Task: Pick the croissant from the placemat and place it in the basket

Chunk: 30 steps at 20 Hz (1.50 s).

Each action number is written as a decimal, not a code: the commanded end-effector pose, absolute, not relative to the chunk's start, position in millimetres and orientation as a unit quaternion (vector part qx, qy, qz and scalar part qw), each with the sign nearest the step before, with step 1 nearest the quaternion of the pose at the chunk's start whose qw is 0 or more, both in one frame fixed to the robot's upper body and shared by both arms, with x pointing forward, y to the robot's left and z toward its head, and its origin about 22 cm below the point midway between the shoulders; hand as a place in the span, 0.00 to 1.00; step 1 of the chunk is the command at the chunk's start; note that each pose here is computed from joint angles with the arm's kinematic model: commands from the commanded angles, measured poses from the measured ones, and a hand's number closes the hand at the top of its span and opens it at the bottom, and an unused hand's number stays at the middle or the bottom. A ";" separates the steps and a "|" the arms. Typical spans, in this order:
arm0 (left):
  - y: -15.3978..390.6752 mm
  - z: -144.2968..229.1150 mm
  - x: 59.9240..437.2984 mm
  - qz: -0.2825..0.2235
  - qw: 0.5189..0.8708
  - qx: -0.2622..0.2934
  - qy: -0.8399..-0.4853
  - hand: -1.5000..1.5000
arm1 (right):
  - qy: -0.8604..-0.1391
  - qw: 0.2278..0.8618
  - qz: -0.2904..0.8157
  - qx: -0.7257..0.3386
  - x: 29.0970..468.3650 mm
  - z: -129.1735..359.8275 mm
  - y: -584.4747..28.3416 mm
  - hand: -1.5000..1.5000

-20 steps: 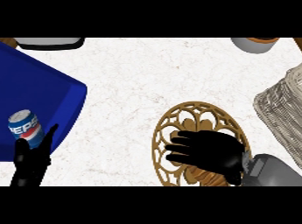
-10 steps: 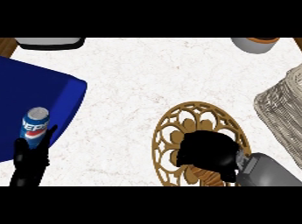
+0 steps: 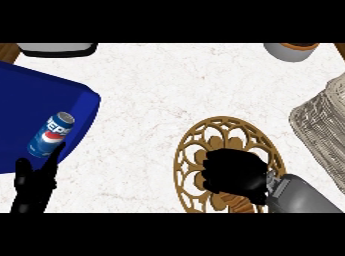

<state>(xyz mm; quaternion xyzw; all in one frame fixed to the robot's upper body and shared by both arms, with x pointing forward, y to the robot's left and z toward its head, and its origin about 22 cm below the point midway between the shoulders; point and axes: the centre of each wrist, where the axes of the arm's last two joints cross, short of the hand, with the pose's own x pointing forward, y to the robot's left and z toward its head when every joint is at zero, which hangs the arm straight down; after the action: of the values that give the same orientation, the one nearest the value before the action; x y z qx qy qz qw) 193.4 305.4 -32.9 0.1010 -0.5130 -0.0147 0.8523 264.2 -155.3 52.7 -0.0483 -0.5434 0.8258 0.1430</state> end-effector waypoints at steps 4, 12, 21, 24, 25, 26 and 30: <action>296.9 -43.6 183.8 0.007 0.874 0.088 -0.478 0.50 | -0.555 0.206 0.799 -0.102 220.7 42.9 -189.7 1.00; 315.2 -47.0 157.3 0.053 0.878 0.116 -0.461 0.50 | -0.586 0.377 0.684 -0.218 170.0 42.7 -297.3 1.00; 321.4 -39.4 147.6 0.054 0.871 0.113 -0.474 0.50 | -0.780 0.485 0.386 -0.085 129.0 76.6 -298.6 1.00; 320.9 -38.3 148.2 0.050 0.870 0.113 -0.477 0.50 | -0.785 0.501 0.352 -0.092 115.1 106.9 -316.2 1.00; 324.4 -42.4 146.7 0.047 0.869 0.121 -0.477 0.50 | -0.786 0.503 0.347 -0.097 113.3 117.7 -322.7 1.00; 318.1 -38.0 152.0 0.043 0.868 0.115 -0.482 0.50 | -0.787 0.500 0.343 -0.114 107.7 130.5 -331.0 1.00; 314.5 -35.5 159.5 0.023 0.868 0.104 -0.484 0.50 | -0.791 0.509 0.299 -0.161 105.9 169.9 -353.9 1.00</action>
<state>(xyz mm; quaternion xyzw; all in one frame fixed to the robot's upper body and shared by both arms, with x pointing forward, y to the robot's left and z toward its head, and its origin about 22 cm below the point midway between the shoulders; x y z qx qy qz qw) 155.8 326.9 -25.6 0.1351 -0.5077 0.0314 0.8503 115.2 -339.2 134.2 -0.1402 -0.7824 0.3296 0.5095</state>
